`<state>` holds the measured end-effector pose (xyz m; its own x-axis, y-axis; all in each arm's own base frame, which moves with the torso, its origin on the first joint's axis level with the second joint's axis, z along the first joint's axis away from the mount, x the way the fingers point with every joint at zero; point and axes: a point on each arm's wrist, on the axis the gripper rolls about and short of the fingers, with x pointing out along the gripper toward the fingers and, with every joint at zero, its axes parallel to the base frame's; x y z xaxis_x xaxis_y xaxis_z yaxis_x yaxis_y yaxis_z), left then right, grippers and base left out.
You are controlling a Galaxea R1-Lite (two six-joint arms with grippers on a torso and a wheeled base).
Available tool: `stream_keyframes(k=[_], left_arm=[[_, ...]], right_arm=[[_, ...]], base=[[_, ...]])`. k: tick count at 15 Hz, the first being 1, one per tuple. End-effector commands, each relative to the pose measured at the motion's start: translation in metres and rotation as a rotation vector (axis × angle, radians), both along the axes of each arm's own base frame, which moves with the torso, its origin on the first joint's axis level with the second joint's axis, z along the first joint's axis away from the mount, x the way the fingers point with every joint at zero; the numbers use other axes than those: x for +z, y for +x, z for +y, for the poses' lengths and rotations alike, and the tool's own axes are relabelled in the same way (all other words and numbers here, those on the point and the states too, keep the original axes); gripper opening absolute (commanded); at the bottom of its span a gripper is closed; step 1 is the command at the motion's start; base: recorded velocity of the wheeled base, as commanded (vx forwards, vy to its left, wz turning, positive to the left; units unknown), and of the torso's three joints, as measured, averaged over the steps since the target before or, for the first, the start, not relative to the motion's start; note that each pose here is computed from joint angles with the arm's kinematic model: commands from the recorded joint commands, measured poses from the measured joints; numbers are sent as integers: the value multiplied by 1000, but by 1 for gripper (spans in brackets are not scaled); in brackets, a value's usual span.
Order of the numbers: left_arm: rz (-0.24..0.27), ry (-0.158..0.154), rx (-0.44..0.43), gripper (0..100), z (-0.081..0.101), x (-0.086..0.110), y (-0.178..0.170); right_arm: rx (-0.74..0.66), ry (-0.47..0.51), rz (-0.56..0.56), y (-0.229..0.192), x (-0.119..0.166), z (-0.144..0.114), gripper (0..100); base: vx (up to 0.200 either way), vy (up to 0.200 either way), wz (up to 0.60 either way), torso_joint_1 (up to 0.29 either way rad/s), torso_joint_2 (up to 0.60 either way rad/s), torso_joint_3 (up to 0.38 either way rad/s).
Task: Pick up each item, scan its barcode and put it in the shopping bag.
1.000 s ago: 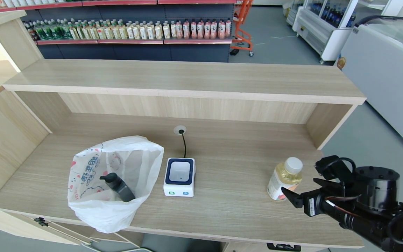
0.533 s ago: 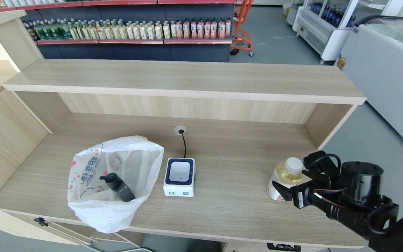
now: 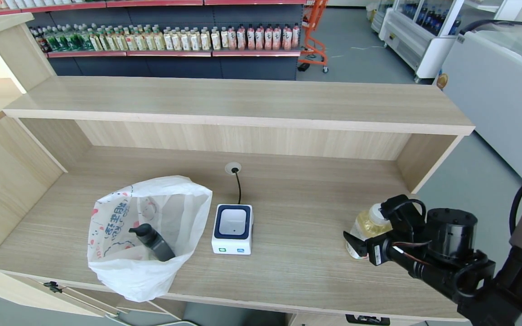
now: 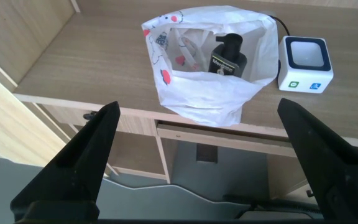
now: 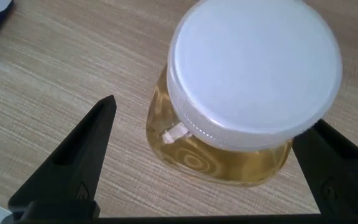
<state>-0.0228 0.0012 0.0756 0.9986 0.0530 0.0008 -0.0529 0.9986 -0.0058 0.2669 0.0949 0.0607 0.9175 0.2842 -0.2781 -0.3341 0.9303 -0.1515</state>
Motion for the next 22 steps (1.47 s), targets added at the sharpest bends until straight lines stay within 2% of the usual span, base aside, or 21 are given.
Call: stream_keyframes(k=[1, 12, 13, 18, 22], left_arm=[[-1, 0, 1, 100, 0, 0, 0], [-1, 0, 1, 100, 0, 0, 0], [-1, 0, 1, 100, 0, 0, 0], [-1, 0, 1, 100, 0, 0, 0], [-1, 0, 1, 100, 0, 0, 0]], right_arm=[[2, -2, 7, 4, -5, 2, 100], [45, 6, -37, 30, -18, 14, 100], [58, 9, -35, 29, -18, 14, 0], [100, 13, -100, 30, -10, 15, 0], [102, 3, -92, 25, -9, 13, 0]], base=[[0, 0, 0, 0, 0, 0], [0, 0, 0, 0, 0, 0], [0, 0, 0, 0, 0, 0], [0, 0, 0, 0, 0, 0], [0, 0, 0, 0, 0, 0]])
